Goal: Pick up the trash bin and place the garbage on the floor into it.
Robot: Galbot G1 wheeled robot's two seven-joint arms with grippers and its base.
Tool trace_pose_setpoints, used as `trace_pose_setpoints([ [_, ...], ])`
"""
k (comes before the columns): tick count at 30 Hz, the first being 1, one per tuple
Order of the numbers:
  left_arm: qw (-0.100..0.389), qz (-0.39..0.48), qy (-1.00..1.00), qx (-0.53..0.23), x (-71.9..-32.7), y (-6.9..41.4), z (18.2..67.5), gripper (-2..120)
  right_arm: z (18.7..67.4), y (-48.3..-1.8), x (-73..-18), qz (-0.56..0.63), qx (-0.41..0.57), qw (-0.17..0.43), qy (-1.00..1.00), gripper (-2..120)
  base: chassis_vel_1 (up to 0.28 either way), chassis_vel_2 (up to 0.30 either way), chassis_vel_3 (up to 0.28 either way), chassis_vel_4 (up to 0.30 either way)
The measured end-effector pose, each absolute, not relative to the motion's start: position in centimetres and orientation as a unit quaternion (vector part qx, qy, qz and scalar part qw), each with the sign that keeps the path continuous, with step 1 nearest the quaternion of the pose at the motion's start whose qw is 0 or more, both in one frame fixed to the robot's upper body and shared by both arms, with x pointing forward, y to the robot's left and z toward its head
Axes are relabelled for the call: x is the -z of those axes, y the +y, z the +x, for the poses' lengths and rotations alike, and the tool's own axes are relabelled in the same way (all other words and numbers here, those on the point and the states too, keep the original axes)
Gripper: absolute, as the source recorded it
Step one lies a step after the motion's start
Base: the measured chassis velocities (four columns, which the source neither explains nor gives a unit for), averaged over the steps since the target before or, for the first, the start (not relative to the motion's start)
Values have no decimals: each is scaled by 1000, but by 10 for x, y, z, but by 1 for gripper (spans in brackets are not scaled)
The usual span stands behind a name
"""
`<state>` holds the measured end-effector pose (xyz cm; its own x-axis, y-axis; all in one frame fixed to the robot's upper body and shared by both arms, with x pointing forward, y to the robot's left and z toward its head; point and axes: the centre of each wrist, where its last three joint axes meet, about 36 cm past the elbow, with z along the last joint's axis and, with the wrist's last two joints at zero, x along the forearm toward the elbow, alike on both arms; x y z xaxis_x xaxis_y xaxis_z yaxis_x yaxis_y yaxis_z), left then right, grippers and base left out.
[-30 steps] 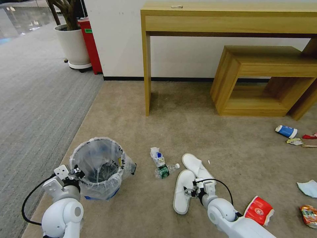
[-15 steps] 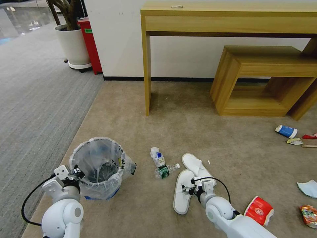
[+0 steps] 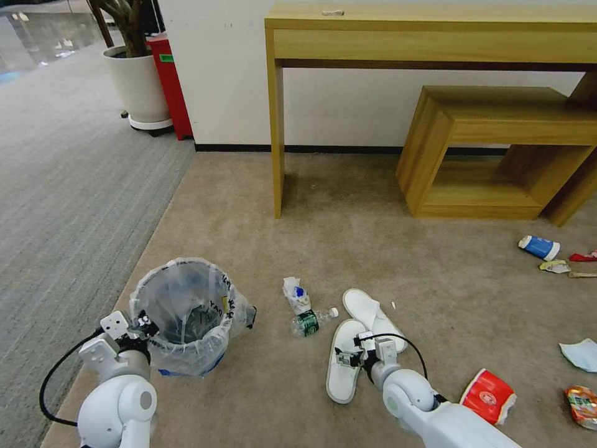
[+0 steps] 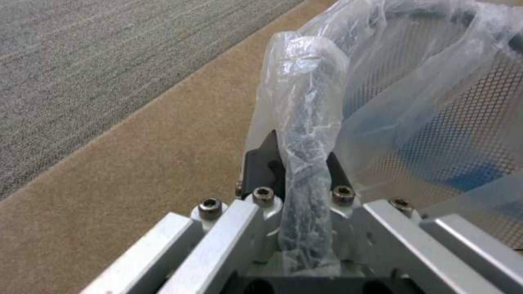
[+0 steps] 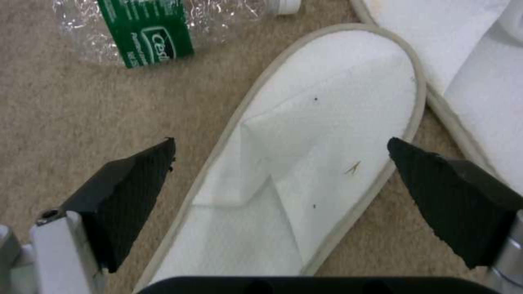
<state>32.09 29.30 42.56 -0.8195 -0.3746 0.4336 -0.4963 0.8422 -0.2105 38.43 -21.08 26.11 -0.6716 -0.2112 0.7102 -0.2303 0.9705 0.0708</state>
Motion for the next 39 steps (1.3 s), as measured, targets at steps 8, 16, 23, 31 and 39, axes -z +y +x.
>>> trace_pose_setpoints([
  [8, 190, 232, -941, -159, -425, 293, 320, 2, 387, -212, -258, 121, -13, 388, -914, 99, 0, 0, 0, 0],
  [16, 191, 231, -941, -159, -425, 293, 320, 2, 392, -215, -254, 120, -16, 388, -914, 99, 0, 0, 0, 0],
  [23, 190, 231, -941, -160, -425, 293, 320, 2, 397, -216, -248, 116, -20, 387, -914, 99, 0, 0, 0, 0],
  [31, 189, 230, -941, -161, -424, 292, 319, 2, 400, -215, -243, 113, -28, 384, -916, 100, 0, 0, 0, 0],
  [39, 188, 230, -941, -161, -425, 292, 319, 2, 402, -215, -240, 111, -34, 383, -916, 100, 0, 0, 0, 0],
])
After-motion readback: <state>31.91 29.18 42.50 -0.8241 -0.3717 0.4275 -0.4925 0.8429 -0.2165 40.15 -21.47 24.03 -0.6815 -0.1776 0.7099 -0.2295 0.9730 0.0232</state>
